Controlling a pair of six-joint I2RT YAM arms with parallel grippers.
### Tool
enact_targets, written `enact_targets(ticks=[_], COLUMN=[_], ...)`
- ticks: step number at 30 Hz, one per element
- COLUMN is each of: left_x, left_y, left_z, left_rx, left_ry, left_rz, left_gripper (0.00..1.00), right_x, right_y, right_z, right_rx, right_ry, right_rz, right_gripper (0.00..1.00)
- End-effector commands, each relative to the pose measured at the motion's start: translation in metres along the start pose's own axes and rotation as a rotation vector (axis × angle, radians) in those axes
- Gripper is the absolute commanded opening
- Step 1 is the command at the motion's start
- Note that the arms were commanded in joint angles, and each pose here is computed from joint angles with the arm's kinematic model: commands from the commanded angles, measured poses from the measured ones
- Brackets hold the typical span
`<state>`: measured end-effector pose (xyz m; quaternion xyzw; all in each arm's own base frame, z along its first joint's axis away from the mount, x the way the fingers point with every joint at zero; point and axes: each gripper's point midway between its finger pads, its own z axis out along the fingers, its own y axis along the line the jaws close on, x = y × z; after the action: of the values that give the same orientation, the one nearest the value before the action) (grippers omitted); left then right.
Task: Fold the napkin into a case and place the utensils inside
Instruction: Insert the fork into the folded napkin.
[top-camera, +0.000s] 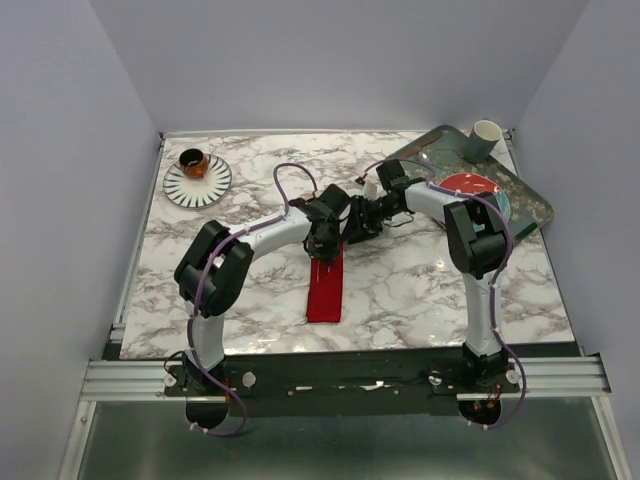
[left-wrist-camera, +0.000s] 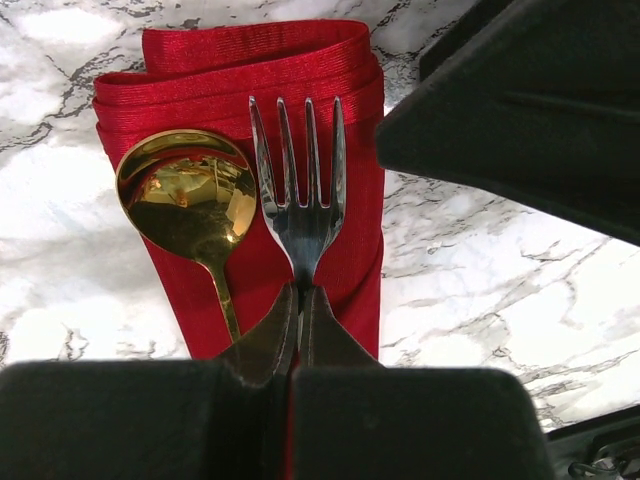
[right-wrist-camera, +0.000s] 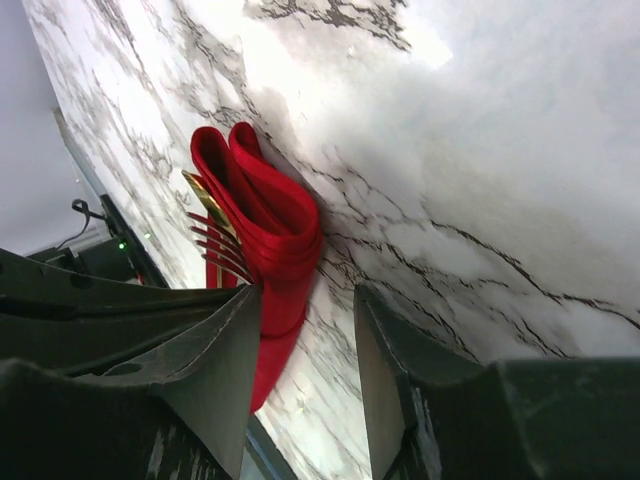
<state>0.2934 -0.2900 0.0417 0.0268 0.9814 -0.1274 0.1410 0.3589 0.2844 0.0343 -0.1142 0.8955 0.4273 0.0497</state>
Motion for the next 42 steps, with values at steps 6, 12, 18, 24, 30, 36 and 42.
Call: enact_targets(ticks=[6,12,18,24,30,36,42], left_x=[0.013,0.016,0.018,0.016,0.009,-0.009,-0.067], left_y=[-0.002,-0.003,-0.004,-0.006,-0.002,-0.007,-0.013], left_z=[-0.007,-0.007,-0.007,-0.006,-0.009,-0.020,-0.055], left_rx=[0.012,0.020,0.021,0.021,-0.011,-0.010,-0.015], left_ry=[0.035,0.045,0.052,0.050,0.015,-0.047,-0.253], left_rz=[-0.004,0.001,0.006,0.018,0.031,0.059,0.113], left_gripper=[0.00,0.00,0.00,0.16,0.33,0.40,0.48], right_x=[-0.002,-0.003,-0.002,-0.002,-0.002,-0.006,-0.022], right_y=[-0.001,-0.002,-0.004,-0.003,0.000,0.002,0.021], right_z=[0.014,0.015,0.016,0.016,0.013,0.008,-0.012], right_rx=[-0.004,0.002,0.003,0.001,0.002,0.011,0.034], right_ry=[0.009,0.009,0.010,0.012,0.007,-0.009,-0.073], right_rz=[0.002,0.007,0.007,0.007,0.000,-0.022,-0.117], right_gripper=[0.44,0.40,0.40,0.40,0.41,0.41,0.44])
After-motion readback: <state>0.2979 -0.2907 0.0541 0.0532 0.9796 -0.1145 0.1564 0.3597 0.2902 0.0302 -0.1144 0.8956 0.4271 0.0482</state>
